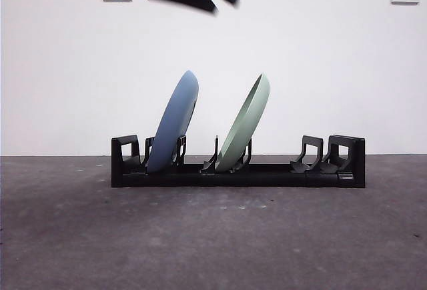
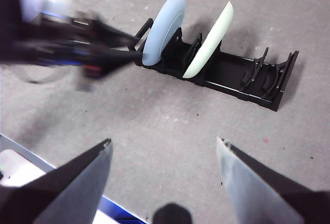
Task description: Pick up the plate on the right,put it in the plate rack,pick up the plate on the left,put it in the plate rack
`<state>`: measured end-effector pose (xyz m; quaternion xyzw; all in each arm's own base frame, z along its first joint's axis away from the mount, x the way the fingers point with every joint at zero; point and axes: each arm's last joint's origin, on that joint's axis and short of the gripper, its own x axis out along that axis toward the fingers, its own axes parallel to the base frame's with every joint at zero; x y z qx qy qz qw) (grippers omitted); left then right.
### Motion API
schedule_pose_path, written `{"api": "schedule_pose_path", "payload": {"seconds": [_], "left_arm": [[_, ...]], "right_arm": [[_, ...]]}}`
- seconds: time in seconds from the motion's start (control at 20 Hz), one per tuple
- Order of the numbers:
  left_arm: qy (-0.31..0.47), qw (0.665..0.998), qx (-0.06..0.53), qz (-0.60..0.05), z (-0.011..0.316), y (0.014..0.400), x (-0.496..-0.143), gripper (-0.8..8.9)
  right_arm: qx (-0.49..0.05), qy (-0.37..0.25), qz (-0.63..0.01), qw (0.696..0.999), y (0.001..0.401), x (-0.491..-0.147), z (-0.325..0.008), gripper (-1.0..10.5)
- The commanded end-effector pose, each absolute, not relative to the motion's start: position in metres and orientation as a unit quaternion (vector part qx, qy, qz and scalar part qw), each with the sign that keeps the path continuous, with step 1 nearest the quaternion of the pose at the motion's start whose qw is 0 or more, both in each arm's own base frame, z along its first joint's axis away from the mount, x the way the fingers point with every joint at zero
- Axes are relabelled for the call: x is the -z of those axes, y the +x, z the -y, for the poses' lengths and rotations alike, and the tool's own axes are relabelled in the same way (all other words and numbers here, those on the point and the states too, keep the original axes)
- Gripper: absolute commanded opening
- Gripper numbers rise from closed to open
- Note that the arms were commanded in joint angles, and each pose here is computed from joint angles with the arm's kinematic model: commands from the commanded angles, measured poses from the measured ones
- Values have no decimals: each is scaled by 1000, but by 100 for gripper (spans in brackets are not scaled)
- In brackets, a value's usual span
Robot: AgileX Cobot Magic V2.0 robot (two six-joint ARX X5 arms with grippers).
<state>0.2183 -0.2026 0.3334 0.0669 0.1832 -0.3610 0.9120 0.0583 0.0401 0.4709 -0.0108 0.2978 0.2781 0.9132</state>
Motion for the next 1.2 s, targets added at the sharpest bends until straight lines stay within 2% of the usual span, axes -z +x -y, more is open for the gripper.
{"api": "schedule_pose_path", "payload": {"seconds": [0.05,0.25,0.4,0.7,0.75,0.8,0.9,0.95,1.2], "left_arm": [[72,911,365,-179,174,186,-359,190],[59,910,380,-156,126,129,-391,189],[32,900,409,-143,95,95,-401,189],[21,897,419,-140,67,64,-403,184],[22,896,418,-144,66,64,-402,183],[24,896,418,-149,66,64,-401,169],[27,894,417,-159,67,65,-399,-5],[28,894,417,-162,68,65,-399,-8],[30,893,416,-168,70,68,-398,-8]], "right_arm": [[-280,-25,-309,909,58,-467,-40,345],[-285,-29,-309,907,58,-467,-40,344],[-314,-25,-323,893,60,-462,-44,343],[-319,-31,-364,875,69,-443,-51,340],[-321,-32,-371,871,71,-439,-52,301],[-322,-33,-378,867,72,-436,-53,210],[-322,-38,-385,864,74,-431,-55,32],[-322,-39,-387,863,75,-430,-55,-14],[-324,-45,-384,863,75,-430,-55,-12]]}}
